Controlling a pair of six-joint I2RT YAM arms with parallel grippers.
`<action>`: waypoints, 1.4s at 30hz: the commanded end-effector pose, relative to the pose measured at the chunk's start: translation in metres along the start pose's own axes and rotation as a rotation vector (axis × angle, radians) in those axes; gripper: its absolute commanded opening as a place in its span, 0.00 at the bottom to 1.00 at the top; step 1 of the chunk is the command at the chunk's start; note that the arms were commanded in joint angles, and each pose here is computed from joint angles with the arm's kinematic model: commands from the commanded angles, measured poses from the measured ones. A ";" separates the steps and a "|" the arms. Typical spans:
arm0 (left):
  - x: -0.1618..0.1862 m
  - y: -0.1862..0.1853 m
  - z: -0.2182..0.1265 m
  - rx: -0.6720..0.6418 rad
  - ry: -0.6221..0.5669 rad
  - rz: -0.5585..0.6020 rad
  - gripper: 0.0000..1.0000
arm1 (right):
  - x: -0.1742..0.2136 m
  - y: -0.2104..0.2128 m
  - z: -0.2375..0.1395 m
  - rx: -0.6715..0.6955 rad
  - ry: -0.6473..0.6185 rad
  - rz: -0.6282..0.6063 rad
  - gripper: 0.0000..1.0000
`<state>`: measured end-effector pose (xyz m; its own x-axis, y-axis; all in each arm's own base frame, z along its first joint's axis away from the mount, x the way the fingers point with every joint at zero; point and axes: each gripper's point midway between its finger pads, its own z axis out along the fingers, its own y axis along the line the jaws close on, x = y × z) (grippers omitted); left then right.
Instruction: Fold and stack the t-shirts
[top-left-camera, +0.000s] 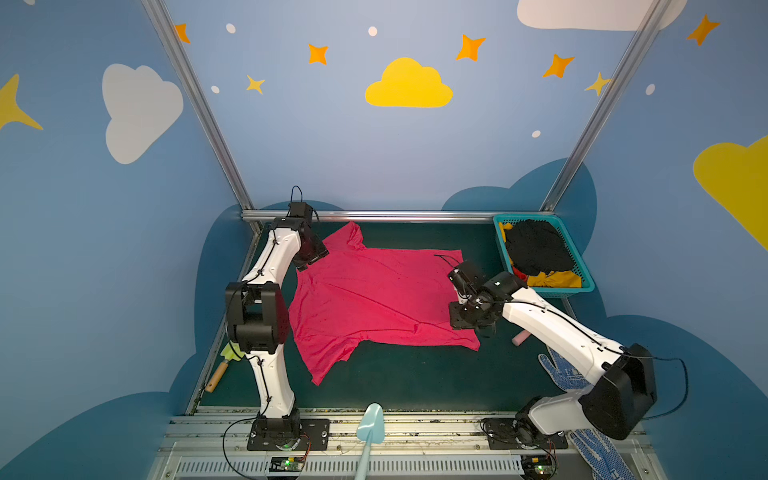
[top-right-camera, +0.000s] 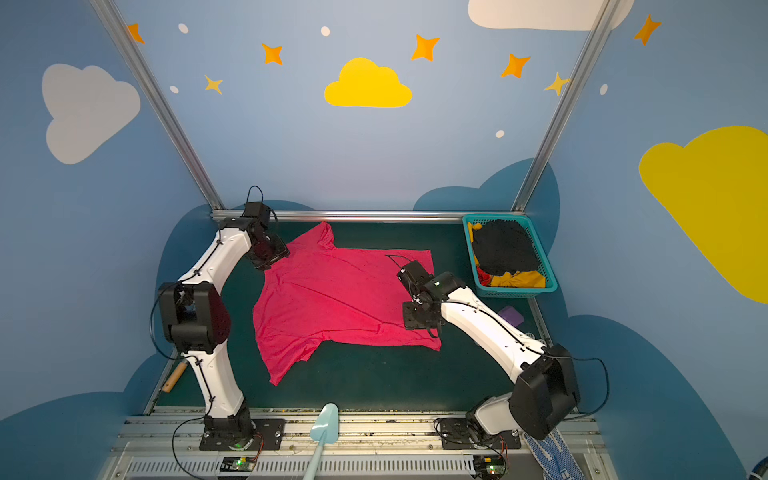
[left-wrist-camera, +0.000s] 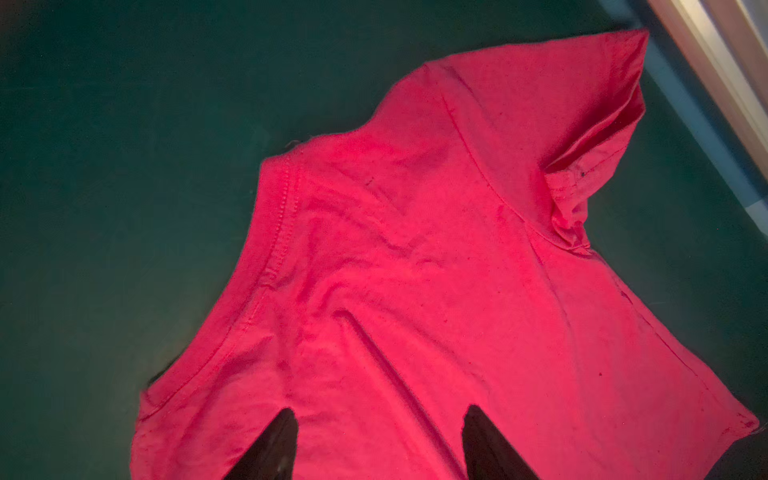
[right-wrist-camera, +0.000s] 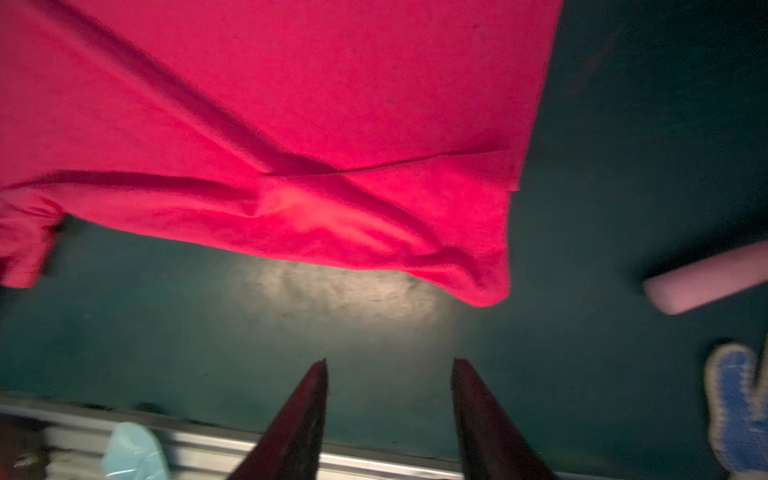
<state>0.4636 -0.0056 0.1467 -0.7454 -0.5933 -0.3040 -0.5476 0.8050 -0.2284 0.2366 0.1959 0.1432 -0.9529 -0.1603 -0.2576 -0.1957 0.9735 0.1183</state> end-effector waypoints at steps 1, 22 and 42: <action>0.028 0.030 -0.003 -0.083 0.029 0.017 0.55 | -0.016 0.076 0.007 -0.230 -0.037 -0.083 0.24; 0.121 0.103 0.055 -0.139 0.196 -0.127 0.15 | 0.028 0.283 0.112 -0.409 0.252 -0.505 0.00; 0.125 0.110 0.067 -0.153 0.221 -0.147 0.15 | 0.038 0.297 0.136 -0.433 0.308 -0.501 0.00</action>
<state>0.3405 0.0063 0.0276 -0.7168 -0.6920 -0.0858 -0.6811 0.7212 -0.1262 0.1764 0.4967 0.0335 -0.7412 -0.6634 -0.1025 -0.6339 0.6414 0.4321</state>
